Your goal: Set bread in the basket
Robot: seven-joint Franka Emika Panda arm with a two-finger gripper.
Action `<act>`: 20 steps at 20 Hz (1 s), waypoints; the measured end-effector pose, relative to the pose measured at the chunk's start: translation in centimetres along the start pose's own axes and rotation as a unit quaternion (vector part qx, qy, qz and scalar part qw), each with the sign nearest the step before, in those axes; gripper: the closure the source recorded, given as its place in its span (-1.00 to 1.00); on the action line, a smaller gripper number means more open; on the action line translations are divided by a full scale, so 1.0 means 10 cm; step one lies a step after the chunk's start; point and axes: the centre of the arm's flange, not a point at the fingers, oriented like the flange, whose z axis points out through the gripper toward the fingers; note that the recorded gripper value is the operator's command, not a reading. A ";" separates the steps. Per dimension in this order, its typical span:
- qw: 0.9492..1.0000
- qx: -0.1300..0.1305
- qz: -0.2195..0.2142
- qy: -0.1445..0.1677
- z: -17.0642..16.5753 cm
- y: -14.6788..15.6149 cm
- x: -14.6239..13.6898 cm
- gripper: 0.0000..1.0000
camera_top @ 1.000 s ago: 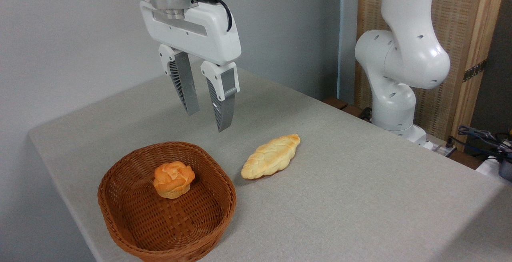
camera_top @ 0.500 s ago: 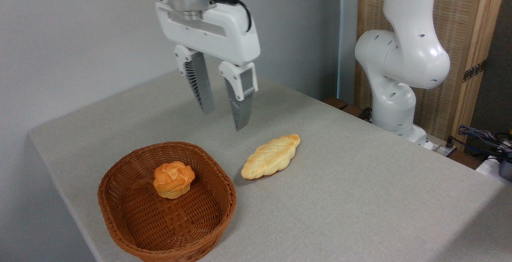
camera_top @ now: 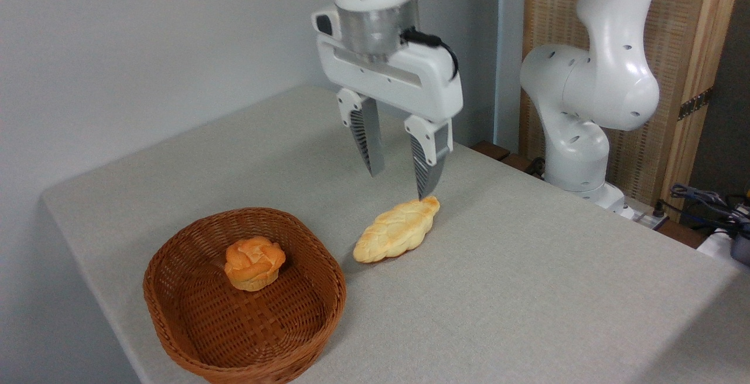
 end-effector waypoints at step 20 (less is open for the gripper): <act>0.999 0.006 0.028 0.015 0.98 0.46 -0.04 -1.00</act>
